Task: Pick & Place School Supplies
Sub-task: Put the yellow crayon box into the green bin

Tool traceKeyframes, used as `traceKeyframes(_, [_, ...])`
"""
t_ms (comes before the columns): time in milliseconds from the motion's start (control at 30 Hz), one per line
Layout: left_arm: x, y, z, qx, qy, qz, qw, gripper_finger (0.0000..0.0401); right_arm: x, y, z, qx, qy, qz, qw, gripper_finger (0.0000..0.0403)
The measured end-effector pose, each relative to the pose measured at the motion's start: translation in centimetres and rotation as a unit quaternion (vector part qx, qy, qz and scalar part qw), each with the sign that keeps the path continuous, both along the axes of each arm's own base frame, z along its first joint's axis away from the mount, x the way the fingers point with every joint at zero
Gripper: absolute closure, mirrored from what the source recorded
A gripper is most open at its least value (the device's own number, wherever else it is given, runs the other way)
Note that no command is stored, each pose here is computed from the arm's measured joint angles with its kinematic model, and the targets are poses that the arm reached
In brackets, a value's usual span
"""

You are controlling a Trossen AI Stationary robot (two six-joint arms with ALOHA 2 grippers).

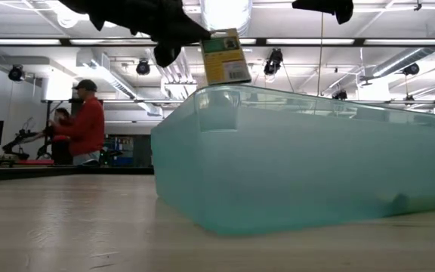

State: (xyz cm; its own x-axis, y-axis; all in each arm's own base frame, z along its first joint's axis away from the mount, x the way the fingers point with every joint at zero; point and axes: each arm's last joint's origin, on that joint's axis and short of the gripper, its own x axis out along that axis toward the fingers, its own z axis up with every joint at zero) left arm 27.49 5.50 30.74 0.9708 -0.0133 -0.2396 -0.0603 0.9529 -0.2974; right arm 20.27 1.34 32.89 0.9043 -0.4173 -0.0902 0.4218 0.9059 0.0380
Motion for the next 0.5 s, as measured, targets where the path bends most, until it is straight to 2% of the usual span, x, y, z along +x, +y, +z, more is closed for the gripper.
traceKeyframes(233, [2.4,-1.4,-1.4,-0.012,-0.002,-0.007,1.000,0.0396,0.0,0.0,0.0,0.000,0.000,0.000,1.000,0.0199])
traceKeyframes(500, [5.9,-2.7,-3.4,-0.042,0.032,-0.026,0.998,0.0393,0.0,0.0,0.0,0.000,0.000,0.000,1.000,0.0199])
